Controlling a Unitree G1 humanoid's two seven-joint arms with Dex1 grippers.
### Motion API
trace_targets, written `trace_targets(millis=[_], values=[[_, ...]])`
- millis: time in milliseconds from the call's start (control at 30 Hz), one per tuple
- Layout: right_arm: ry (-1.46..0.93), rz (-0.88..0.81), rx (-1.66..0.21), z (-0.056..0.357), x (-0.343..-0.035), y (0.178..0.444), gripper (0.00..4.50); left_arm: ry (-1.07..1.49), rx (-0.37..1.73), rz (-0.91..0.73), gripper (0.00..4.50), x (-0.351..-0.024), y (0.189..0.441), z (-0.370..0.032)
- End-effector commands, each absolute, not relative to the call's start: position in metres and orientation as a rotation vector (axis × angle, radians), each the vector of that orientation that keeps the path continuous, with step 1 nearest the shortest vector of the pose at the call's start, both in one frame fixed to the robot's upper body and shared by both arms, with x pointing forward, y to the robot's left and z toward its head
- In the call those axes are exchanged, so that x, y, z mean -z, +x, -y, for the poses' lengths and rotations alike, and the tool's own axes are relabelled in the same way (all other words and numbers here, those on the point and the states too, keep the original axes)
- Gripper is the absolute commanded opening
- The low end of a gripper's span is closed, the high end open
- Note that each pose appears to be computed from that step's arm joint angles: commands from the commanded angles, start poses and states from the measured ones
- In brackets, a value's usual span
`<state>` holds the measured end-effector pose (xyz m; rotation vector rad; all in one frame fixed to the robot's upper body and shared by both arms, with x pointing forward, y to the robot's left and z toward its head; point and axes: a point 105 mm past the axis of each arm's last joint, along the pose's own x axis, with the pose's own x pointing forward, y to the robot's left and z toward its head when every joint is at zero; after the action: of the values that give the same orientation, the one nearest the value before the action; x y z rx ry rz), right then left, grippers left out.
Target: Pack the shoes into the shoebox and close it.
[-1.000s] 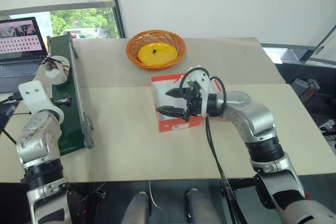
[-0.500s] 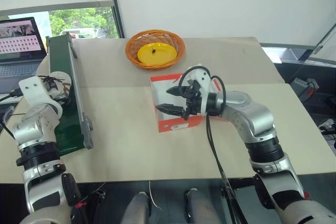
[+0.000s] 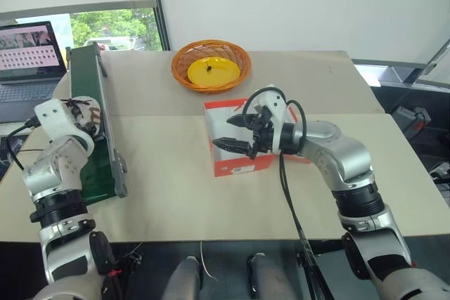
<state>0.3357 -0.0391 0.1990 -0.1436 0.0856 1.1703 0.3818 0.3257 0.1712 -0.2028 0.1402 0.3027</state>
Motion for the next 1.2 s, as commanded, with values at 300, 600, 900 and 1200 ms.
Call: trace_targets(millis=[300, 600, 900, 1200], values=[[0.598, 0.006, -0.927, 0.068, -0.273, 0.376, 4.5, 0.141, 0.326, 0.374, 1.19, -0.277, 0.355, -0.15], [0.771, 0.027, -0.841, 0.077, -0.287, 0.384, 4.5, 0.021, 0.518, 0.308, 1.19, -0.257, 0.334, -0.087], [0.754, 0.019, -0.811, 0.077, -0.281, 0.388, 4.5, -0.085, 0.593, 0.189, 1.19, -0.237, 0.323, -0.064], [0.767, 0.025, -0.818, 0.076, -0.281, 0.391, 2.38, -0.104, 0.657, 0.138, 1.16, -0.233, 0.318, -0.054]])
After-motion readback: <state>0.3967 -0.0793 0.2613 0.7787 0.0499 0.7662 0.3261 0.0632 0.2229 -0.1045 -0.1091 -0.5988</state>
